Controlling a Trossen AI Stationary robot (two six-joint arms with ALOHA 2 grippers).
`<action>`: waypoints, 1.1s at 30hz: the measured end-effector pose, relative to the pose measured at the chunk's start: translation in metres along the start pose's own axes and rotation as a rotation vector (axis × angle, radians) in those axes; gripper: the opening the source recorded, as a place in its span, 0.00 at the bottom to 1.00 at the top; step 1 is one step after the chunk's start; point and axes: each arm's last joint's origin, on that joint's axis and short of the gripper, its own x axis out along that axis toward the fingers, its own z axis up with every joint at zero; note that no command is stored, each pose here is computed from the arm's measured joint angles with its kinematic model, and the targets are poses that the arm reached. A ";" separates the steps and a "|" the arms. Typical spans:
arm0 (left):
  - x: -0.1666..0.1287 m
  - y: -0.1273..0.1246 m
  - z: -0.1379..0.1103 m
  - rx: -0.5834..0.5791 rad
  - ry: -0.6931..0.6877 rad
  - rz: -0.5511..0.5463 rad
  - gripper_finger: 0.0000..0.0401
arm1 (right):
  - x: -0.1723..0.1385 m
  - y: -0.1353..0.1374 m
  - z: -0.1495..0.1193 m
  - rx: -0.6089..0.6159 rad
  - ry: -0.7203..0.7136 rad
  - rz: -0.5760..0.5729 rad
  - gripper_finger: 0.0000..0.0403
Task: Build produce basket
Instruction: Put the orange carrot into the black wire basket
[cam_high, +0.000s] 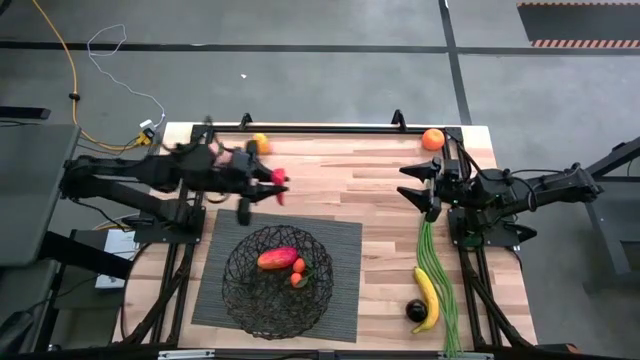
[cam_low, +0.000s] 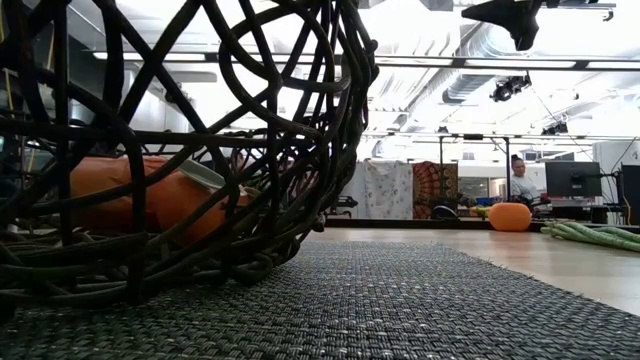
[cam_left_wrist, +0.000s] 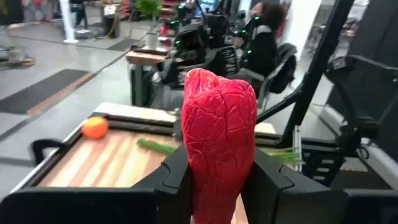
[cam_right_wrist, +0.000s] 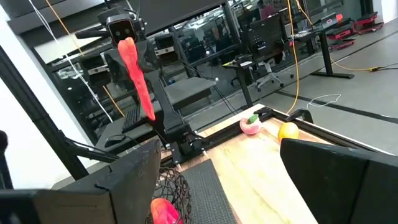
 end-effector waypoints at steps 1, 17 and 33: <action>-0.009 0.001 0.001 -0.002 0.003 0.015 0.22 | 0.000 0.000 0.000 0.000 0.000 0.000 0.78; -0.055 0.003 -0.001 -0.047 0.045 -0.014 0.22 | 0.000 0.000 0.000 0.001 -0.001 0.000 0.78; 0.017 -0.096 -0.079 -0.053 0.650 -0.473 0.22 | 0.000 0.000 0.000 -0.005 0.005 -0.002 0.78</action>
